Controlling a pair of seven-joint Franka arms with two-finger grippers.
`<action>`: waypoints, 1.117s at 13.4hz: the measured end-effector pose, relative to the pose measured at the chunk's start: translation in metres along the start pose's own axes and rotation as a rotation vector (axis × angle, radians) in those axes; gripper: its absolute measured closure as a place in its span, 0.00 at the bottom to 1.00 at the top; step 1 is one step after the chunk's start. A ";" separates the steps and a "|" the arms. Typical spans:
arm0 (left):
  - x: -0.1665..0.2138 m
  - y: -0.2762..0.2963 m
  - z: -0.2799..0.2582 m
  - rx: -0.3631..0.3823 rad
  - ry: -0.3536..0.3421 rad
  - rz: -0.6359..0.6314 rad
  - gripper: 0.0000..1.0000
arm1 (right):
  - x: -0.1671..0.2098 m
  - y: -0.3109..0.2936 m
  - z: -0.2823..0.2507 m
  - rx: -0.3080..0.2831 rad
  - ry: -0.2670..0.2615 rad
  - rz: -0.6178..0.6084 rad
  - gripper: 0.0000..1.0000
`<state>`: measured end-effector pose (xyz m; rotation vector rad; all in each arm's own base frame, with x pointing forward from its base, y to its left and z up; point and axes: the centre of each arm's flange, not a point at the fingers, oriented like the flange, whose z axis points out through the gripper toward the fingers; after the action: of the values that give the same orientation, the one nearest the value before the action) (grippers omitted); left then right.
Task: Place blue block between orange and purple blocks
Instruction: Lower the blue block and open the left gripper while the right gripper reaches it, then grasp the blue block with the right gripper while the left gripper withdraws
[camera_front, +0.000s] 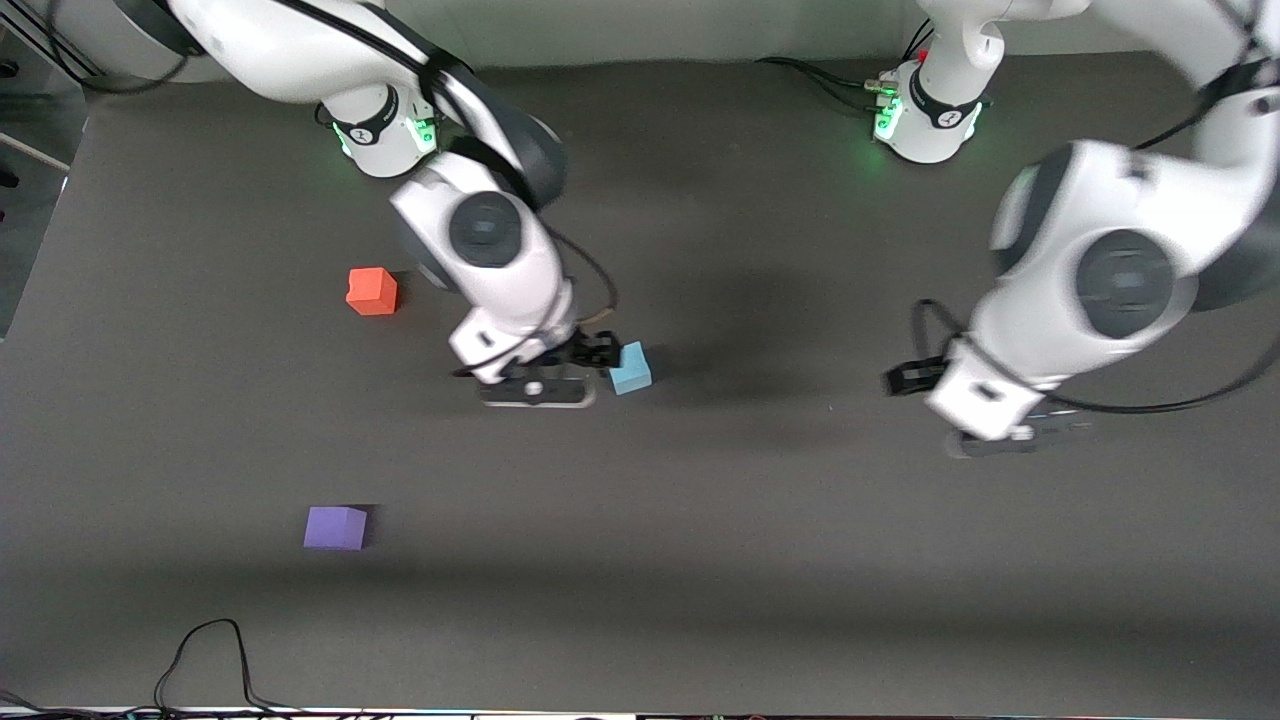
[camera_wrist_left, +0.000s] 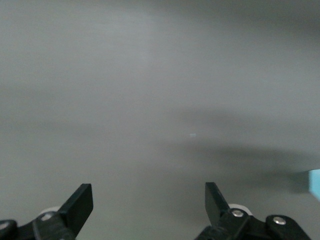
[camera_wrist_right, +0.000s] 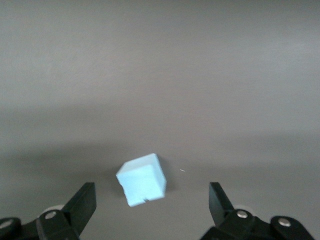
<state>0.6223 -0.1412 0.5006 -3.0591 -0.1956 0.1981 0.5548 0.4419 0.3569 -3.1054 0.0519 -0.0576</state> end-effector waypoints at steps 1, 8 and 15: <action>-0.004 -0.020 -0.007 0.006 0.000 0.029 0.00 | -0.007 -0.015 0.022 0.003 0.013 -0.024 0.00; -0.051 -0.130 -0.031 -0.005 0.030 0.015 0.00 | -0.057 -0.041 0.110 -0.023 0.091 -0.052 0.00; -0.064 -0.160 -0.019 -0.021 0.045 -0.028 0.00 | -0.086 -0.030 0.160 -0.035 0.142 -0.065 0.01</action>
<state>0.5418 0.0077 0.5394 -3.0755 -0.2398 0.1262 0.4760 0.4808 0.1947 -3.1321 -0.0455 -0.2826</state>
